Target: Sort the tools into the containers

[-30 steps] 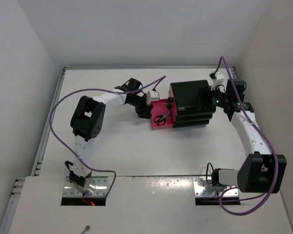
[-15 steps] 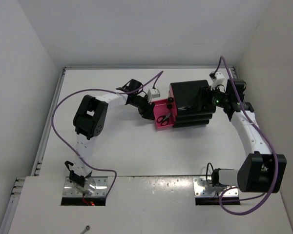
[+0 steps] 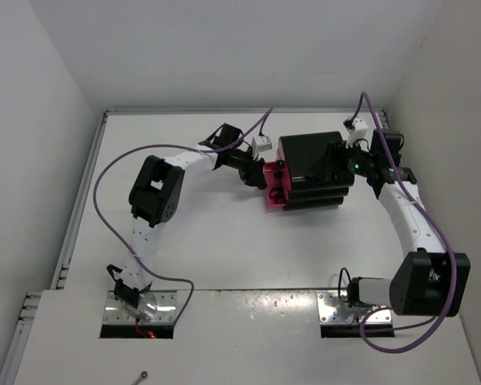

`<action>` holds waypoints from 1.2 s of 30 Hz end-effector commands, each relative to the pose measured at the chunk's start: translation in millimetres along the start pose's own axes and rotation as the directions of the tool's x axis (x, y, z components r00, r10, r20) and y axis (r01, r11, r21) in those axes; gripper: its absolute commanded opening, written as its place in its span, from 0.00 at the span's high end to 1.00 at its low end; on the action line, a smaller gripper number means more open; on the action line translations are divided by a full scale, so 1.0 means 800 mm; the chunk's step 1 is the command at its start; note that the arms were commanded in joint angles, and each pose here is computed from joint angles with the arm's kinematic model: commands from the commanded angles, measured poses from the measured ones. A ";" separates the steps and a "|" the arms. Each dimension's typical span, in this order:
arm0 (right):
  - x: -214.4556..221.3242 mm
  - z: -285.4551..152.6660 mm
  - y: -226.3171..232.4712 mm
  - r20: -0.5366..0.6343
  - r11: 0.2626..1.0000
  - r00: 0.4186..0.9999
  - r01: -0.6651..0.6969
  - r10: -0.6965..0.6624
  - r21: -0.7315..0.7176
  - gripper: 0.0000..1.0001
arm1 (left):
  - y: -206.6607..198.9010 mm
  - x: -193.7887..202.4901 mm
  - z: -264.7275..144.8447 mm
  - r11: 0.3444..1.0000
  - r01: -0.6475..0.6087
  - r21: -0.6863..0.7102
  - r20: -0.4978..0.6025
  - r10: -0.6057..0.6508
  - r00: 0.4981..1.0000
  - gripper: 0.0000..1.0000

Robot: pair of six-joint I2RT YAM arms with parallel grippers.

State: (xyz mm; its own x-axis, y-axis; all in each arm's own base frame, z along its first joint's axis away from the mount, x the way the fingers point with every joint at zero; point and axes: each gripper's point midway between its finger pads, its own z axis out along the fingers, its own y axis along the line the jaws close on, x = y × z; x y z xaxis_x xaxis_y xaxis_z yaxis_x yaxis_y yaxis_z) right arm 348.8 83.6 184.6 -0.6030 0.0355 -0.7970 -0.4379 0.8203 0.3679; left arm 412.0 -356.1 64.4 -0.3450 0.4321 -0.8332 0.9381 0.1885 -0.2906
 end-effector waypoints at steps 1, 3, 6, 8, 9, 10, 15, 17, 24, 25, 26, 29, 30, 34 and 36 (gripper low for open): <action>0.053 0.004 -0.016 -0.135 0.994 0.986 -0.096 0.103 0.056 0.25 | -0.007 -0.025 0.016 0.998 -0.044 0.050 0.051 0.041 0.998 0.45; 0.053 0.004 -0.016 -0.135 0.994 0.986 -0.096 0.103 0.056 0.25 | -0.011 -0.024 0.023 0.997 -0.038 0.060 0.047 0.036 0.998 0.45; 0.053 0.004 -0.016 -0.135 0.994 0.986 -0.096 0.103 0.056 0.25 | -0.016 -0.029 0.029 0.996 -0.050 0.075 0.054 0.046 0.997 0.45; 0.053 0.004 -0.016 -0.135 0.994 0.986 -0.096 0.103 0.056 0.25 | -0.014 -0.023 0.034 0.996 -0.033 0.088 0.050 0.028 0.998 0.45; 0.053 0.004 -0.016 -0.135 0.994 0.986 -0.096 0.103 0.056 0.25 | -0.014 -0.030 0.033 0.996 -0.032 0.086 0.057 0.027 0.998 0.45; 0.053 0.004 -0.016 -0.135 0.994 0.986 -0.096 0.103 0.056 0.25 | -0.020 -0.026 0.039 0.994 -0.029 0.107 0.052 0.024 0.998 0.45; 0.053 0.004 -0.016 -0.135 0.994 0.986 -0.096 0.103 0.056 0.25 | -0.024 -0.035 0.046 0.993 -0.018 0.120 0.068 0.010 0.998 0.45; 0.053 0.004 -0.016 -0.135 0.994 0.986 -0.096 0.103 0.056 0.25 | -0.026 -0.037 0.052 0.992 -0.030 0.125 0.071 0.021 0.997 0.45; 0.053 0.004 -0.016 -0.135 0.994 0.986 -0.096 0.103 0.056 0.25 | -0.028 -0.036 0.070 0.991 -0.010 0.135 0.062 0.001 0.998 0.45; 0.053 0.004 -0.016 -0.135 0.994 0.986 -0.096 0.103 0.056 0.25 | -0.032 -0.030 0.076 0.990 0.003 0.144 0.052 -0.010 0.999 0.45; 0.053 0.004 -0.016 -0.135 0.994 0.986 -0.096 0.103 0.056 0.25 | -0.033 -0.035 0.075 0.988 -0.005 0.152 0.060 -0.004 0.998 0.45; 0.053 0.004 -0.016 -0.135 0.994 0.986 -0.096 0.103 0.056 0.25 | -0.037 -0.035 0.082 0.987 0.005 0.159 0.061 -0.015 0.998 0.45; 0.053 0.004 -0.016 -0.135 0.994 0.986 -0.096 0.103 0.056 0.25 | -0.037 -0.034 0.082 0.987 0.005 0.159 0.061 -0.015 0.998 0.45; 0.056 0.003 -0.017 -0.142 0.993 0.984 -0.100 0.108 0.066 0.25 | -0.032 -0.036 0.087 0.989 0.025 0.148 0.076 -0.037 0.996 0.45; 0.056 0.003 -0.017 -0.142 0.993 0.984 -0.100 0.108 0.066 0.25 | -0.029 -0.037 0.089 0.989 0.075 0.126 0.096 -0.087 0.992 0.43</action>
State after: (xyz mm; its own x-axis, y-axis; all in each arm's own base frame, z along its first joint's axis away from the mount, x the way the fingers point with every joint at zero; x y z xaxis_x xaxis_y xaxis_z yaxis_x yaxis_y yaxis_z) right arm 351.8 79.8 184.0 -0.5977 0.0352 -0.8009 -0.4248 0.8333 0.3537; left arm 410.7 -407.5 60.2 -0.4241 0.3675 -0.8277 0.9045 0.1262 -0.4074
